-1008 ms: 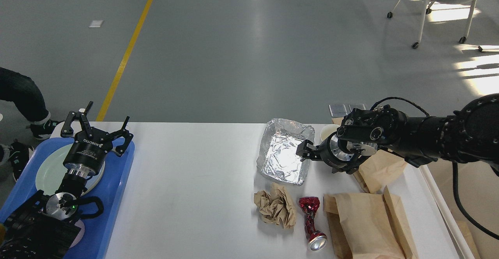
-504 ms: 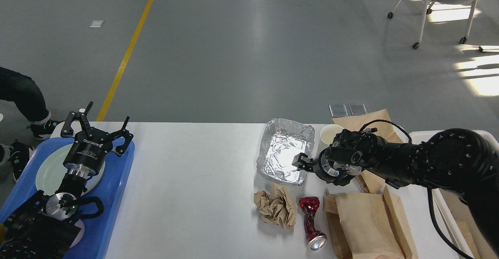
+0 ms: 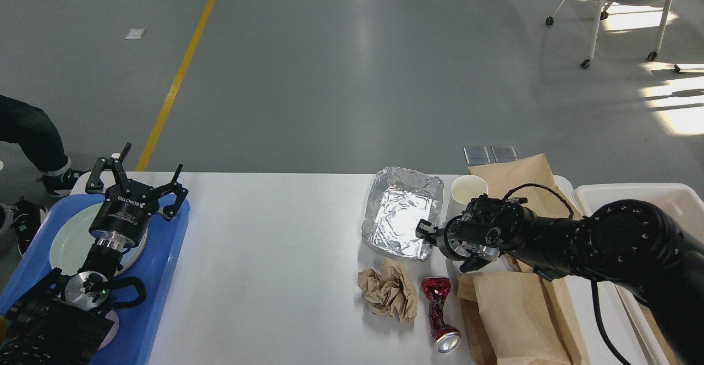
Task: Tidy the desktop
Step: 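Grasp the foil tray with the right gripper, then lift the foil tray and drop it into the white bin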
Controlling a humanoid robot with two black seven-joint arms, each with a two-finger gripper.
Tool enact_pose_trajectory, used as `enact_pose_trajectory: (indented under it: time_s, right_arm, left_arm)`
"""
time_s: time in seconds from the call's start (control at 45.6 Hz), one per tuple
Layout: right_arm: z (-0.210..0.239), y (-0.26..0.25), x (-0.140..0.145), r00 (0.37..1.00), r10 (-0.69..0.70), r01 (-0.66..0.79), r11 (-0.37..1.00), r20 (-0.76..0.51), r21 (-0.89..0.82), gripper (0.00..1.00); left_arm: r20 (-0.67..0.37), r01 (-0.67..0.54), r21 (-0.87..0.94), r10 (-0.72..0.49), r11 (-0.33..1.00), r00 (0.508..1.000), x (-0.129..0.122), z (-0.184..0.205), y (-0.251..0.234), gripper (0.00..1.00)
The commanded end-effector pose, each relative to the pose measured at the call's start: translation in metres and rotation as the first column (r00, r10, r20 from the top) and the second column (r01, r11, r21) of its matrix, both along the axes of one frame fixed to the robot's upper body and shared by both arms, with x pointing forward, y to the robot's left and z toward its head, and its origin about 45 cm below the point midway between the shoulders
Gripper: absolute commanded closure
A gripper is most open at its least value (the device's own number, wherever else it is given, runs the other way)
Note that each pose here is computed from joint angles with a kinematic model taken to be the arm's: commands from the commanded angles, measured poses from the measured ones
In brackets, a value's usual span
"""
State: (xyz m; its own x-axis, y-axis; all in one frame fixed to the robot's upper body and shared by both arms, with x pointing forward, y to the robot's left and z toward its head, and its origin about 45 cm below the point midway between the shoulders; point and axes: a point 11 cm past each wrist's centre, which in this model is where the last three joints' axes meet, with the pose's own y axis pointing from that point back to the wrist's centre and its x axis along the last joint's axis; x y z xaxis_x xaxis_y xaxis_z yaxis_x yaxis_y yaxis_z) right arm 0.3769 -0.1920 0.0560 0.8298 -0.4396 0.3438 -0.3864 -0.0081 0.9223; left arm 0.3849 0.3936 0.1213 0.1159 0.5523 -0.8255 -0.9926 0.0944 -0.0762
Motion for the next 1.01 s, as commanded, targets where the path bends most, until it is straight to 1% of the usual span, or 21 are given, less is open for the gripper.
enact_pose_trajectory:
  time_s: [0.0, 0.241, 0.307, 0.416, 0.636, 0.767, 0.899, 0.986]
  right_arm:
    - [0.0, 0.003, -0.001, 1.0, 0.0, 0.0, 1.0, -0.004, 0.008, 1.0]
    - [0.01, 0.007, 0.007, 1.0, 0.014, -0.014, 1.0, 0.016, 0.012, 1.0]
    - [0.022, 0.014, 0.015, 0.999, 0.015, -0.016, 0.999, 0.033, 0.035, 1.0]
    - [0.032, 0.029, 0.015, 0.999, 0.018, -0.021, 0.996, 0.027, 0.086, 1.0]
    - [0.061, 0.028, 0.022, 0.999, 0.039, -0.042, 0.993, 0.033, 0.109, 1.0]
    - [0.103, 0.016, 0.037, 0.996, 0.04, -0.049, 0.991, 0.076, 0.125, 1.0]
    - [0.166, -0.02, 0.064, 0.986, -0.013, -0.01, 0.991, 0.169, 0.134, 1.0]
    - [0.21, -0.041, 0.077, 0.977, -0.029, -0.003, 0.989, 0.213, 0.148, 1.0]
  left_arm:
    - [0.001, 0.0, 0.0, 0.0, 1.0, 1.0, 0.0, 0.0, 0.0, 0.03]
    - [0.001, 0.0, 0.0, 0.0, 1.0, 1.0, 0.0, 0.0, 0.0, 0.03]
    - [0.001, 0.0, 0.0, 0.0, 1.0, 1.0, 0.0, 0.0, 0.0, 0.03]
    - [0.001, 0.0, 0.0, 0.0, 1.0, 1.0, 0.0, 0.0, 0.0, 0.03]
    - [0.001, 0.0, 0.0, 0.0, 1.0, 1.0, 0.0, 0.0, 0.0, 0.03]
    - [0.001, 0.0, 0.0, 0.0, 1.0, 1.0, 0.0, 0.0, 0.0, 0.03]
    - [0.001, 0.0, 0.0, 0.0, 1.0, 1.0, 0.0, 0.0, 0.0, 0.03]
    - [-0.001, 0.0, 0.0, 0.0, 1.0, 1.0, 0.0, 0.0, 0.0, 0.03]
